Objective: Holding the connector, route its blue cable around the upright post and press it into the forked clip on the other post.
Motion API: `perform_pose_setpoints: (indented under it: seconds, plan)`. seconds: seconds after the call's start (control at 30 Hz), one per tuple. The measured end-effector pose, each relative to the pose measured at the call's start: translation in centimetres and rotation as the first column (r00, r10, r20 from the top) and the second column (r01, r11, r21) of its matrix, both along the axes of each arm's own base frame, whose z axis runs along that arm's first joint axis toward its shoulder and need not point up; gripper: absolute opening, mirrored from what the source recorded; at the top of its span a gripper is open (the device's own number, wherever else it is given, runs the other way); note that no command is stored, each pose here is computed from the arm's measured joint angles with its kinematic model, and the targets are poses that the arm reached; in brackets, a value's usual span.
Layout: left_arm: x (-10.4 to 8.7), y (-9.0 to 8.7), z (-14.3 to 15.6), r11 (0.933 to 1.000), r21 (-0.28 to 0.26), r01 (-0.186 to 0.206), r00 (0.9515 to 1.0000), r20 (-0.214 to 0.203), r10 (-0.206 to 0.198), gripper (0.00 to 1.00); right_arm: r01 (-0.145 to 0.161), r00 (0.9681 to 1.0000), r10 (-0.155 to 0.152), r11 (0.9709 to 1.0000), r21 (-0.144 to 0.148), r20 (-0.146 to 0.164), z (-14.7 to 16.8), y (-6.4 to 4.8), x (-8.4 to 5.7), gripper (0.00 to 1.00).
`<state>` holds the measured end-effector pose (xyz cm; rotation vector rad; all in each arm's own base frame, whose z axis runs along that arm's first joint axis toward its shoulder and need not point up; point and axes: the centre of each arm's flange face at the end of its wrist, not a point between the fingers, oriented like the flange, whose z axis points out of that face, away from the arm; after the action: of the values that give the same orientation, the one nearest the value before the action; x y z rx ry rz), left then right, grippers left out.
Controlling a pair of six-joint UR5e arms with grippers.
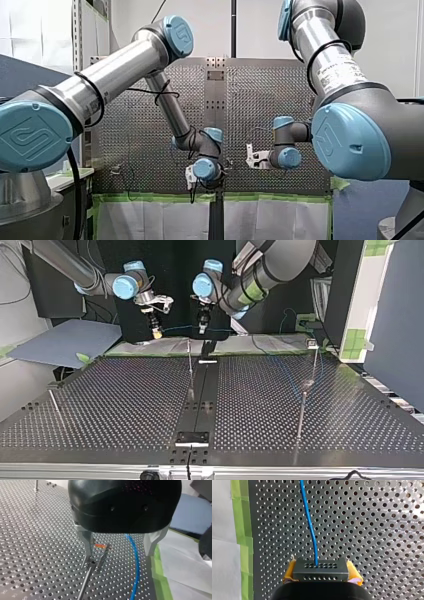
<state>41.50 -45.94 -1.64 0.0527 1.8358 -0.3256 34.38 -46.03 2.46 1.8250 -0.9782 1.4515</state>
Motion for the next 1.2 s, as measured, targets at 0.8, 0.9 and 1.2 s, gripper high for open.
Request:
perform_pose_setpoints:
  seconds: [0.8,0.9,1.2]
  plan:
    - [5.5,0.7,-2.5,0.9984,-0.041,-0.038,0.9991,-0.022,0.037,1.0,-0.01,0.9999,0.01,0.9999,-0.005,0.014,0.1,0.1,0.4,0.0]
    - [6.1,1.3,-3.1,0.9987,-0.021,-0.047,0.9983,-0.036,0.046,1.0,-0.01,0.9997,0.01,0.9999,-0.007,0.02,0.1,0.0,0.4,0.0]
    - [6.5,2.6,-3.5,0.9952,0.064,-0.074,0.9951,-0.06,0.078,0.6,-0.009,0.9996,0.009,0.9999,-0.007,0.025,0.2,0.0,0.4,0.0]
